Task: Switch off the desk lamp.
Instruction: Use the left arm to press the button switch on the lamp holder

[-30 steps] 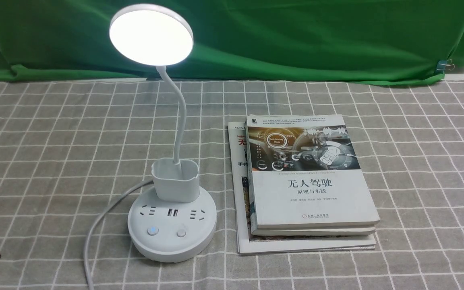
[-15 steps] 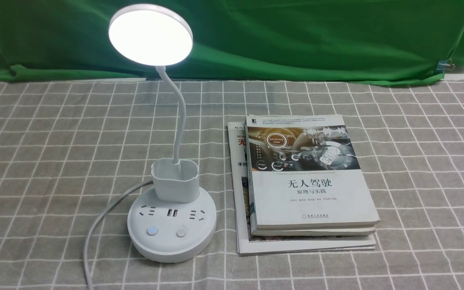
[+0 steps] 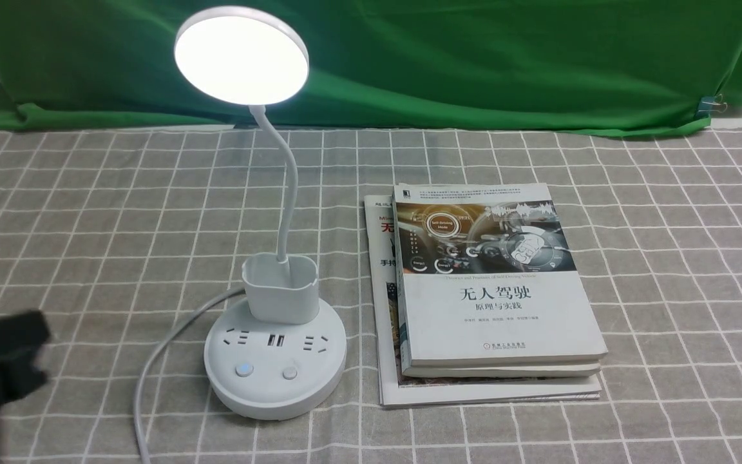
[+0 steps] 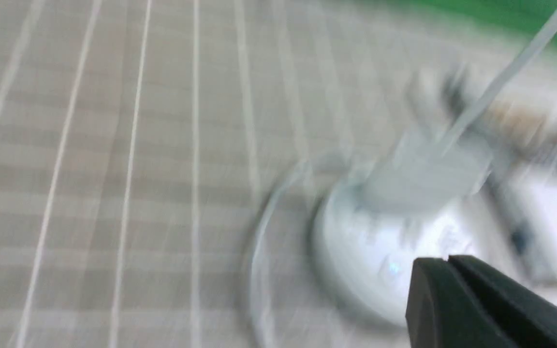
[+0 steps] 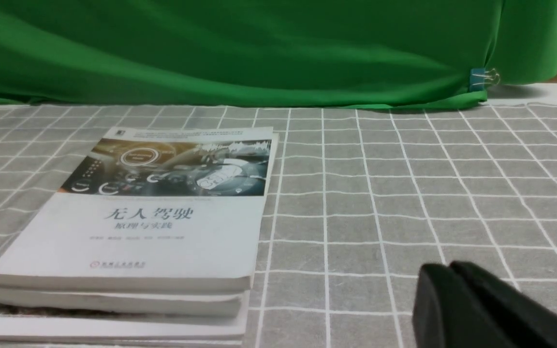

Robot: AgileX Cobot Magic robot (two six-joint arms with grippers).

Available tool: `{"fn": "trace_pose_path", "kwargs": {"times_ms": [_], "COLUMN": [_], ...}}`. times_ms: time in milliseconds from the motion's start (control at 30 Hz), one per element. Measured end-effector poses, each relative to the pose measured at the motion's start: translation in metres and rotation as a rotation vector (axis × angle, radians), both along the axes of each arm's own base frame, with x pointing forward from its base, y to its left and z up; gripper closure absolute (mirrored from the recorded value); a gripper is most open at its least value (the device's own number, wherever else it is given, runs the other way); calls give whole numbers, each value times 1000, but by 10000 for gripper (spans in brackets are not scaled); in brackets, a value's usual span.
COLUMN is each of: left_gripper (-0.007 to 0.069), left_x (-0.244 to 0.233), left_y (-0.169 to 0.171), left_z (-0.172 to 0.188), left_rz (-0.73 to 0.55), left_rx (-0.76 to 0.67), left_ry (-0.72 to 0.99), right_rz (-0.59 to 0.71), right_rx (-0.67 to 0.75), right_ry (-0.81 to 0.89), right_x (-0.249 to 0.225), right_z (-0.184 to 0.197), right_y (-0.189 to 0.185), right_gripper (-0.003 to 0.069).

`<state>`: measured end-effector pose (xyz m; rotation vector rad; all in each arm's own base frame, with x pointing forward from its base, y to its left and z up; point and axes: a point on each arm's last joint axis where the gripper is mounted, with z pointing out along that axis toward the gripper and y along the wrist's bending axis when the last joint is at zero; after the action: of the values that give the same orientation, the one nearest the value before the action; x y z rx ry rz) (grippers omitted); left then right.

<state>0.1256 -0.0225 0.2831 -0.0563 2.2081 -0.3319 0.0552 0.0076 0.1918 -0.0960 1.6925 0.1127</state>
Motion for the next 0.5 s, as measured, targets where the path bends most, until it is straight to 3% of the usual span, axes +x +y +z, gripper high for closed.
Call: {"fn": "trace_pose_path", "kwargs": {"times_ms": [267,500], "left_gripper": [624,624], "left_x": [58,90], "left_y": [-17,-57], "left_z": [-26,-53], "left_rz": [-170,-317], "left_rx": [95,160], "left_ry": [388,542], "right_rz": [0,0], "right_rx": [0,0], "right_ry": [0,0], "right_x": [0,0], "right_z": [0,0], "right_y": [0,0], "right_gripper": [624,624]}}
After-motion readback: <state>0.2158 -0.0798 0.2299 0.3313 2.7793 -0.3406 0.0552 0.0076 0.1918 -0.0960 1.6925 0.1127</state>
